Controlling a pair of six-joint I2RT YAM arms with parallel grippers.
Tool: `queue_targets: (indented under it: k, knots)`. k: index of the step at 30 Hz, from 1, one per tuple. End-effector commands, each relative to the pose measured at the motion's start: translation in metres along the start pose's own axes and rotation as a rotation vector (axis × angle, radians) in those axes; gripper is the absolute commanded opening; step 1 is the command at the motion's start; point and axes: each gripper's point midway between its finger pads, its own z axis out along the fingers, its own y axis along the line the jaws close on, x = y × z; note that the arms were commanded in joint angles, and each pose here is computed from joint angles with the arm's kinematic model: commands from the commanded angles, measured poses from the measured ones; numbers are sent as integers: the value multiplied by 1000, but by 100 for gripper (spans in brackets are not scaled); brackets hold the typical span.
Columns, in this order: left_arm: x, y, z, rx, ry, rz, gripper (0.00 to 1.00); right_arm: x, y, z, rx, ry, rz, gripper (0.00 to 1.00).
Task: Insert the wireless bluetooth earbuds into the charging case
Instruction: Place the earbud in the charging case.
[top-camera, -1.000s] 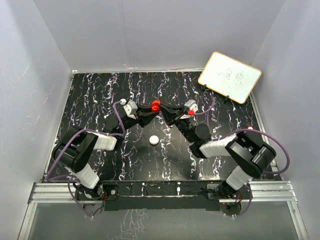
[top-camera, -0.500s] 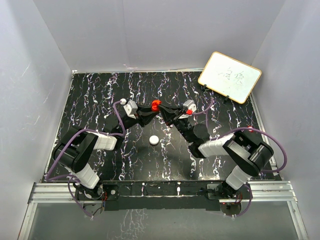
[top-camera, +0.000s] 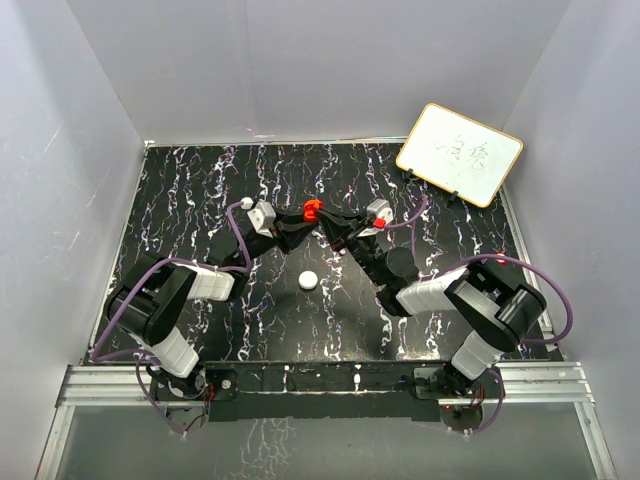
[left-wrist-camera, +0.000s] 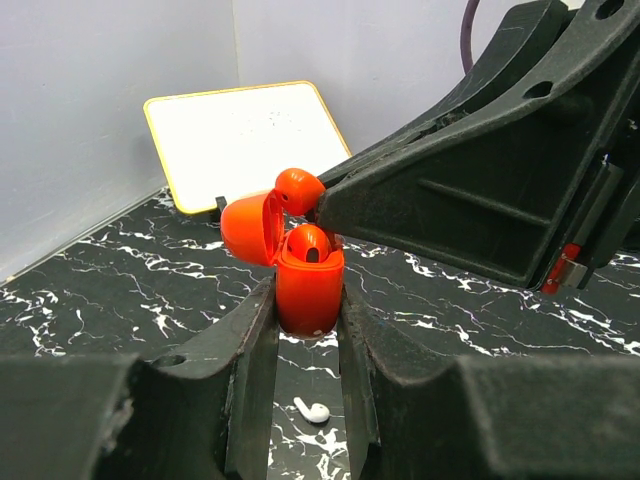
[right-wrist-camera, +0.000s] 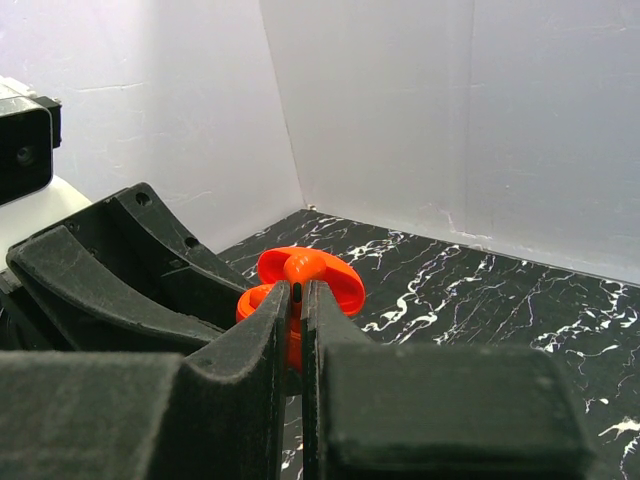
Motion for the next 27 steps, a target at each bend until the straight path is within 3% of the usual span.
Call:
queue_targets:
  k: [1, 9, 11, 27]
  knots:
    - [-71, -3, 10, 17, -224, 174, 0, -91, 13, 4, -35, -356, 44, 0]
    - [-75, 1, 11, 0, -235, 192, 0, -91, 11, 2, -21, -354, 53, 1]
    - [-76, 1, 11, -2, -237, 194, 0, -91, 10, 1, -15, -354, 52, 7]
    - [-77, 1, 10, -6, -239, 211, 0, -114, 6, -8, 18, -402, 20, 21]
